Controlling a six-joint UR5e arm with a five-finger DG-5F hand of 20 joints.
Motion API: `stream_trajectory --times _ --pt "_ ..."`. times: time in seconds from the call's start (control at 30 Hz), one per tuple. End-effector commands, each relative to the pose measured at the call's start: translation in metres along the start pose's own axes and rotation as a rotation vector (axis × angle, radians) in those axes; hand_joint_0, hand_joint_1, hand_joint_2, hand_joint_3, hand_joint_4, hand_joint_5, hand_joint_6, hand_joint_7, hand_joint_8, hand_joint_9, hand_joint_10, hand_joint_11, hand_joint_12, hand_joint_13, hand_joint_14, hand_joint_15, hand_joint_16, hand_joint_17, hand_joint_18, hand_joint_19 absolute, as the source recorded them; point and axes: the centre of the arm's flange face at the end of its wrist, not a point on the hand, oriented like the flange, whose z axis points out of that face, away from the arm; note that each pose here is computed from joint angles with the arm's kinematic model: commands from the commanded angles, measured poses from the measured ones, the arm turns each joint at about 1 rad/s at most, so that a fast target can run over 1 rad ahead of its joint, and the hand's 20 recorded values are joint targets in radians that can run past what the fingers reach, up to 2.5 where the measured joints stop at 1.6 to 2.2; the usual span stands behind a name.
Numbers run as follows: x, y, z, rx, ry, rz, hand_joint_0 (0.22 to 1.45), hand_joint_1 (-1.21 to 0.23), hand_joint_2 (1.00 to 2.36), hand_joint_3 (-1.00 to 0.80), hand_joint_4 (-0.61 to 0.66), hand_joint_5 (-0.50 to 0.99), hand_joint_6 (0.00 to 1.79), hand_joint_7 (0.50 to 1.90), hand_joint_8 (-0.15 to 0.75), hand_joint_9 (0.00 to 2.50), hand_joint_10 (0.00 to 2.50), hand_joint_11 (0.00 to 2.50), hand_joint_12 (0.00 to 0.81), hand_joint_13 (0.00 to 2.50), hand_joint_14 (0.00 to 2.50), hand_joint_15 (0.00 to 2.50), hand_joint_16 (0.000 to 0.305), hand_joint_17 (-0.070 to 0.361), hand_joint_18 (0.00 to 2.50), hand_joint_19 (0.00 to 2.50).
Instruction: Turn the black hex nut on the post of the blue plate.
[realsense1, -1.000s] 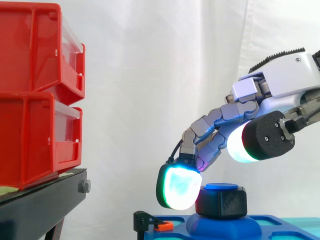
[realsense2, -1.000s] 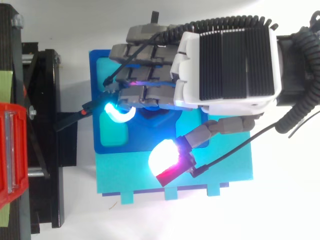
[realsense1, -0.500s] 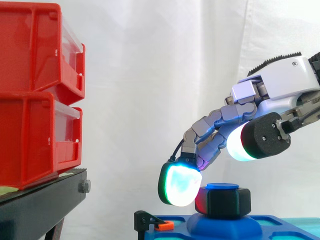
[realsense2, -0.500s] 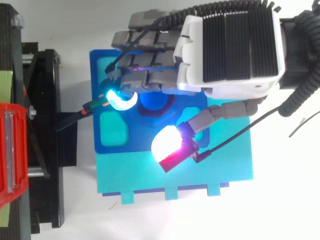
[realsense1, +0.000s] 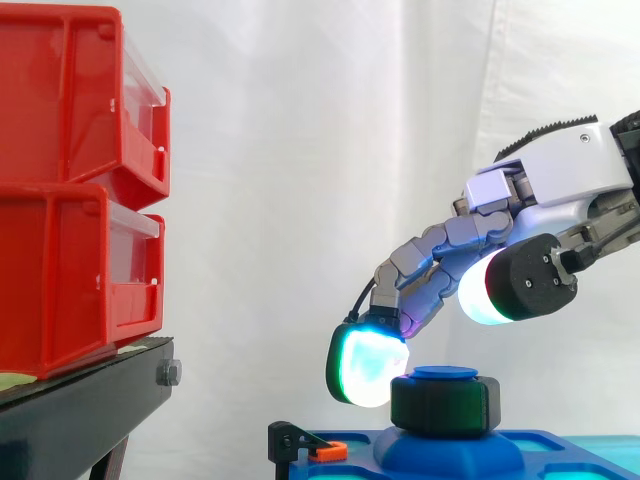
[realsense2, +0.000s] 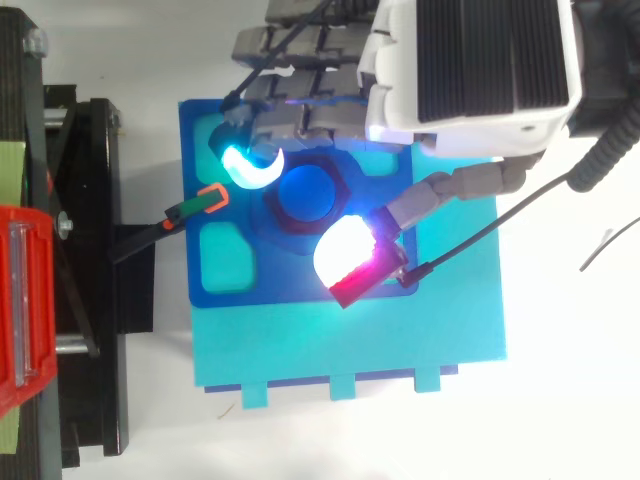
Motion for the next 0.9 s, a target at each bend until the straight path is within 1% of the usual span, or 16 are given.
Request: stream_trajectory --times 0.0,0.07,0.1,0.2,0.37,0.4,0.5,0.53,0.6,0.63,0.83,0.87 --pt "-0.002 -0.008 -0.003 -0.002 0.0 -0.003 0.52 -0.32 1.0 -0.5 0.28 -0.17 0.5 0.84 0.263 0.46 0.0 0.0 0.218 0.37 0.0 0.07 0.016 0.036 0.0 0.29" --pt "-0.003 -0.01 -0.003 -0.002 0.0 -0.003 0.53 -0.31 1.0 -0.5 0.29 -0.17 0.5 0.84 0.262 0.46 0.0 0.0 0.217 0.37 0.0 0.07 0.016 0.036 0.0 0.29" --pt "-0.004 -0.014 -0.004 -0.002 0.001 -0.001 0.53 -0.32 1.0 -0.5 0.29 -0.17 0.5 0.84 0.262 0.46 0.0 0.0 0.217 0.37 0.0 0.07 0.016 0.036 0.0 0.29" --pt "-0.007 -0.017 -0.005 -0.003 -0.003 0.0 0.52 -0.31 1.0 -0.5 0.29 -0.17 0.5 0.84 0.26 0.46 0.0 0.0 0.217 0.37 0.0 0.07 0.016 0.035 0.0 0.29" --pt "-0.016 -0.017 -0.005 -0.008 -0.021 -0.02 0.52 -0.31 1.0 -0.5 0.29 -0.17 0.5 0.84 0.264 0.46 0.0 0.0 0.218 0.37 0.0 0.07 0.016 0.035 0.0 0.29" --pt "-0.021 -0.015 -0.004 -0.011 -0.03 -0.029 0.52 -0.31 1.0 -0.5 0.28 -0.17 0.5 0.83 0.263 0.46 0.0 0.0 0.217 0.37 0.0 0.07 0.016 0.035 0.0 0.29" --pt "-0.028 -0.014 -0.004 -0.011 -0.036 -0.035 0.52 -0.31 1.0 -0.5 0.29 -0.17 0.5 0.83 0.263 0.46 0.0 0.0 0.218 0.37 0.0 0.07 0.016 0.035 0.0 0.29" --pt "-0.03 -0.011 -0.004 -0.014 -0.035 -0.036 0.52 -0.31 1.0 -0.5 0.29 -0.17 0.5 0.83 0.262 0.46 0.0 0.0 0.217 0.37 0.0 0.07 0.016 0.035 0.0 0.29" --pt "-0.032 -0.008 -0.004 -0.013 -0.034 -0.037 0.52 -0.31 1.0 -0.5 0.29 -0.17 0.5 0.83 0.264 0.46 0.0 0.0 0.218 0.37 0.0 0.07 0.016 0.035 0.0 0.29" --pt "-0.034 -0.002 -0.002 -0.02 -0.035 -0.038 0.52 -0.31 1.0 -0.5 0.29 -0.17 0.5 0.83 0.265 0.46 0.0 0.0 0.218 0.37 0.0 0.07 0.016 0.036 0.0 0.3" --pt "-0.032 0.011 0.002 -0.014 -0.038 -0.041 0.52 -0.31 1.0 -0.5 0.29 -0.17 0.5 0.84 0.265 0.47 0.0 0.0 0.218 0.37 0.0 0.07 0.016 0.036 0.0 0.3" --pt "-0.031 0.016 0.003 -0.013 -0.036 -0.041 0.52 -0.31 1.0 -0.5 0.29 -0.17 0.5 0.84 0.265 0.47 0.0 0.0 0.218 0.37 0.0 0.08 0.016 0.036 0.0 0.29"
